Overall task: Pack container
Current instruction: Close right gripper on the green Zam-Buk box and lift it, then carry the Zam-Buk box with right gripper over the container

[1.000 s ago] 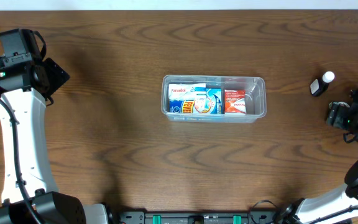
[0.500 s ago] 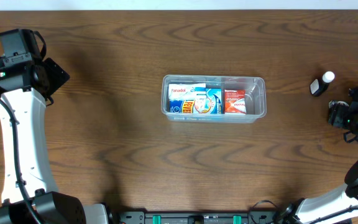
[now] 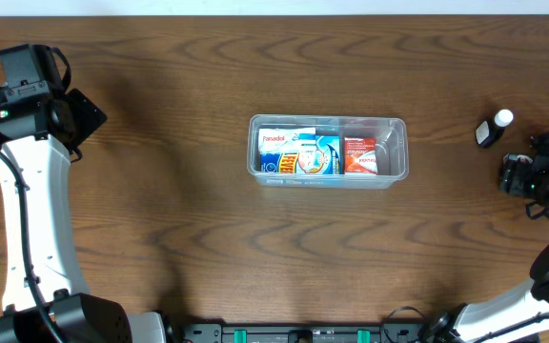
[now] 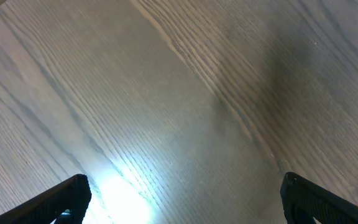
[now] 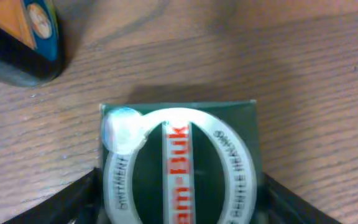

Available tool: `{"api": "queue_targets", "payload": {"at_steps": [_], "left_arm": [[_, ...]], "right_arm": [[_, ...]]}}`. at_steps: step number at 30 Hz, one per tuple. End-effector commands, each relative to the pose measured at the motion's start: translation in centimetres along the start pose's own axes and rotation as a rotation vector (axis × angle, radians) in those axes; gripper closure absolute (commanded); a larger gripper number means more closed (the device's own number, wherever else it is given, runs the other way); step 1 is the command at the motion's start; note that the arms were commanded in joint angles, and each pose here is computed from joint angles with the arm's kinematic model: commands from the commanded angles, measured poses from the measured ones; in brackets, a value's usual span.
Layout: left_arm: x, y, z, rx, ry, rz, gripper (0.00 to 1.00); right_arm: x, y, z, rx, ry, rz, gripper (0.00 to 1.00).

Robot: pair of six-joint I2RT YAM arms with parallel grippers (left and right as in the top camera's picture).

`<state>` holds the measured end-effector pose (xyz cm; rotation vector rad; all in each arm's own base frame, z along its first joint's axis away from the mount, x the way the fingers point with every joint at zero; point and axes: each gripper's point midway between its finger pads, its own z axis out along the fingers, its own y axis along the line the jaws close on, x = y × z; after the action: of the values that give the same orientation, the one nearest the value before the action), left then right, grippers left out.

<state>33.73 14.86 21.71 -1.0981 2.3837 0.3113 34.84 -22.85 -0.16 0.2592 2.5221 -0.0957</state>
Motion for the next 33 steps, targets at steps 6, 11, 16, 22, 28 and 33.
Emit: {"api": "queue_targets", "payload": {"at_steps": [6,11,16,22,28,33], "left_arm": [[-0.2,0.0,0.1,-0.004,0.001,-0.007,0.02],[-0.2,0.0,0.1,-0.004,0.001,-0.007,0.02],[-0.2,0.0,0.1,-0.004,0.001,-0.007,0.02],[-0.2,0.0,0.1,-0.005,0.001,-0.007,0.02],[-0.2,0.0,0.1,-0.004,0.001,-0.007,0.02],[-0.2,0.0,0.1,-0.005,0.001,-0.007,0.02]], "right_arm": [[1.7,0.1,1.1,0.0,0.045,0.001,0.41],[1.4,0.0,0.7,0.005,0.037,0.126,0.43],[-1.4,-0.2,-2.3,0.027,-0.038,0.182,0.51],[-6.8,-0.2,-9.9,0.072,-0.23,0.244,0.5],[-11.6,6.0,-17.1,-0.12,-0.429,0.214,0.53],[-12.7,13.9,-20.4,-0.258,-0.463,0.089,0.54]]}}
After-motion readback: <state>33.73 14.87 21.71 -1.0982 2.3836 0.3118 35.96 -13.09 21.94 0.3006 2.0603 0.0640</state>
